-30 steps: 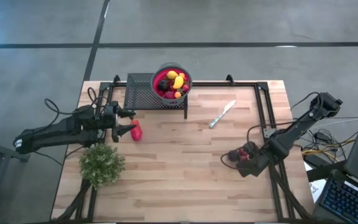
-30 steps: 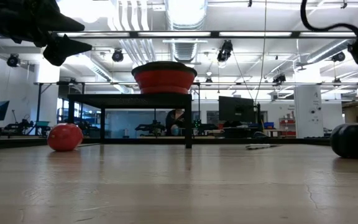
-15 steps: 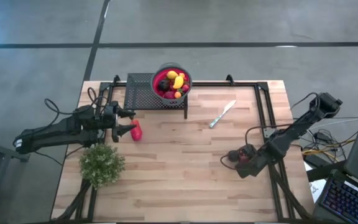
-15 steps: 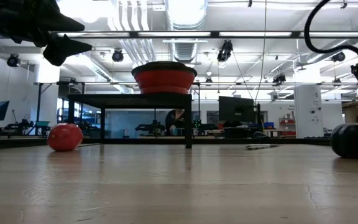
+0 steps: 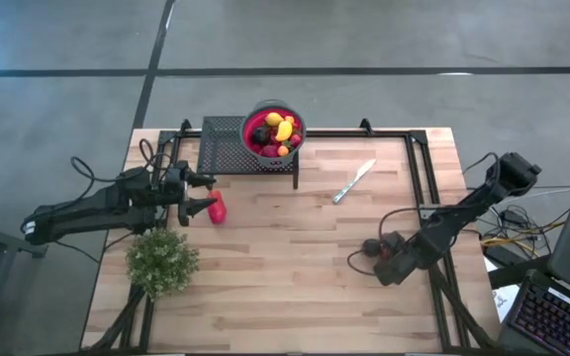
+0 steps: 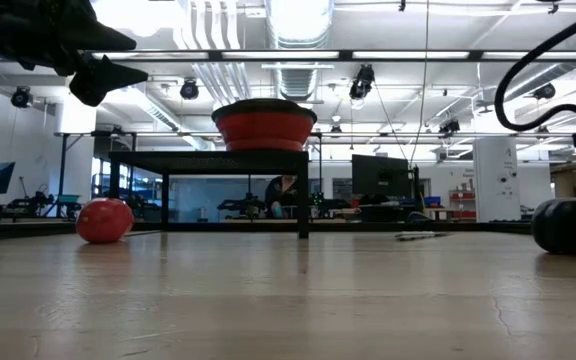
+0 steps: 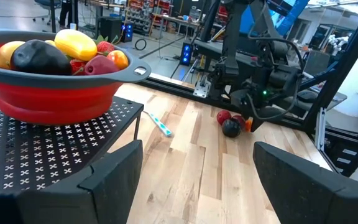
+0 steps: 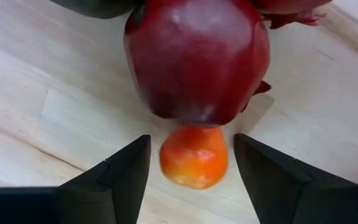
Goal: Pick & Place Fruit
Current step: Put the orange pear into the red gray strainer bowl on the shelf
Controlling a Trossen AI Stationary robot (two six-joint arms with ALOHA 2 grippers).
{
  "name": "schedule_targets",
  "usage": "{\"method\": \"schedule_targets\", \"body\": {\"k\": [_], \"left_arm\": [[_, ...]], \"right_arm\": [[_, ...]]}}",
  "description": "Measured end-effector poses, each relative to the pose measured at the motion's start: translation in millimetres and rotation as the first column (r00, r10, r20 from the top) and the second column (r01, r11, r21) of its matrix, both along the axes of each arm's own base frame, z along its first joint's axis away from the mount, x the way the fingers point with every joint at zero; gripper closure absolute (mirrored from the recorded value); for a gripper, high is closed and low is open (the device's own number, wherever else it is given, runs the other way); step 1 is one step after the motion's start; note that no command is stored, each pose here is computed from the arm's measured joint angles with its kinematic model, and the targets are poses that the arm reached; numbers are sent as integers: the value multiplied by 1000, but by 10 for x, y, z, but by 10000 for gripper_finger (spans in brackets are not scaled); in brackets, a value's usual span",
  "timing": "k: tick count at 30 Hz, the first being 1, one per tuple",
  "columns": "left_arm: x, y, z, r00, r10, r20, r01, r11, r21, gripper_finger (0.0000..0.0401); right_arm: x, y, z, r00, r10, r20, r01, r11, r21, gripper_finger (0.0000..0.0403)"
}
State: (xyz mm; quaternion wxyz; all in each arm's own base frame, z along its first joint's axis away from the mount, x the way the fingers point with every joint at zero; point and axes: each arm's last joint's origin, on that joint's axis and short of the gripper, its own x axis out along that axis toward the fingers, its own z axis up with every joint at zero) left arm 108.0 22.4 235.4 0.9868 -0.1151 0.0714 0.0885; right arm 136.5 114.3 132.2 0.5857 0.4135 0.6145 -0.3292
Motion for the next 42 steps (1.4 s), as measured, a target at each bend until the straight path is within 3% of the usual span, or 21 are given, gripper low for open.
{"method": "schedule_targets", "body": {"k": [19, 28, 36, 39, 42], "left_arm": [[0, 0, -1, 1000, 0, 0, 0, 1000, 0, 89], [0, 0, 0, 1000, 0, 0, 0, 1000, 0, 89], [0, 0, -1, 1000, 0, 0, 0, 1000, 0, 89], [0, 0, -1, 1000, 0, 0, 0, 1000, 0, 89], [0, 0, -1, 1000, 0, 0, 0, 1000, 0, 89]], "right_arm": [[58, 51, 46, 1000, 28, -1, -28, 1000, 2, 263], [69, 72, 55, 999, 54, 1, -54, 997, 48, 255], [224, 205, 182, 970, 113, 216, -161, 963, 218, 271], [325, 230, 230, 932, 131, 337, -217, 948, 231, 269], [454, 187, 269, 877, 138, 460, -244, 953, 179, 259]]}}
